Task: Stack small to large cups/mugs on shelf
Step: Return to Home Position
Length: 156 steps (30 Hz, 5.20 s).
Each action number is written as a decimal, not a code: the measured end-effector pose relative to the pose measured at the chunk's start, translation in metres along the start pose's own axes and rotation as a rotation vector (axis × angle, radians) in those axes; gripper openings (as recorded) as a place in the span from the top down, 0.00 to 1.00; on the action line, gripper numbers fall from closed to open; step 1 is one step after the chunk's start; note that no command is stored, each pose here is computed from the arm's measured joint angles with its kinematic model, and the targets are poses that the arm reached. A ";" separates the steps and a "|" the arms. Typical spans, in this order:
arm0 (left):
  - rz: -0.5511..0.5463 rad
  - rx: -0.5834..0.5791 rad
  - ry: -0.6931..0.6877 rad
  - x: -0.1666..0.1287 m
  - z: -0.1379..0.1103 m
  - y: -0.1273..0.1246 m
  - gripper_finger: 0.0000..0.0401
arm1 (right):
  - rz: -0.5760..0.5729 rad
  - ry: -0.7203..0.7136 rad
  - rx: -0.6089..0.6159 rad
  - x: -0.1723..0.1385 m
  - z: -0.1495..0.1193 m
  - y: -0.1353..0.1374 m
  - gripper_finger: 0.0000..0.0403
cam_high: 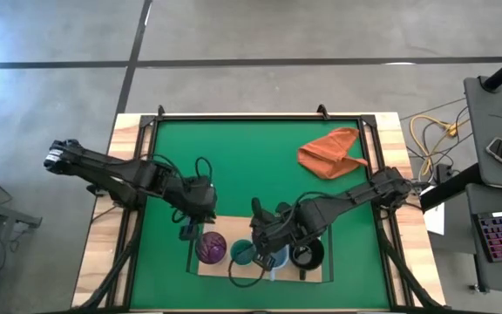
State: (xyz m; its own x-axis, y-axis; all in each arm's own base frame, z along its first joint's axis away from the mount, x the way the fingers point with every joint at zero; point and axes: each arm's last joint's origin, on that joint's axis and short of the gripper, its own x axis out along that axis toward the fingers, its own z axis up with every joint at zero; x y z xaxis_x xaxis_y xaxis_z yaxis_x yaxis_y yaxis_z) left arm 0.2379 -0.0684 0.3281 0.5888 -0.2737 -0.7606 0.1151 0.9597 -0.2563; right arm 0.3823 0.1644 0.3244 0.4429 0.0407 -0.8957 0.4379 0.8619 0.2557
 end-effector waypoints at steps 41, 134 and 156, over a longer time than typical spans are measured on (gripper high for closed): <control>-0.164 0.110 -1.159 -0.169 -0.149 0.028 0.87 | 0.691 -0.981 -0.333 -0.149 -0.032 -0.174 0.97; 0.233 -0.616 -0.327 -0.013 -0.239 0.077 0.87 | 0.370 -0.872 0.088 0.027 -0.191 -0.309 0.97; 0.233 -0.616 -0.327 -0.013 -0.239 0.077 0.87 | 0.371 -0.872 0.088 0.027 -0.191 -0.309 0.97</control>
State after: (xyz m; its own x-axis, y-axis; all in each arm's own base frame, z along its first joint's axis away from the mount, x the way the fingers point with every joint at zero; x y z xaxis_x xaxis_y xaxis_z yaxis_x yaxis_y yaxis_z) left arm 0.0477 -0.0061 0.1761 0.7625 0.0585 -0.6443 -0.4561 0.7549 -0.4713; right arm 0.1090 -0.0045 0.1518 0.9776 -0.1181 -0.1742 0.1939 0.8272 0.5274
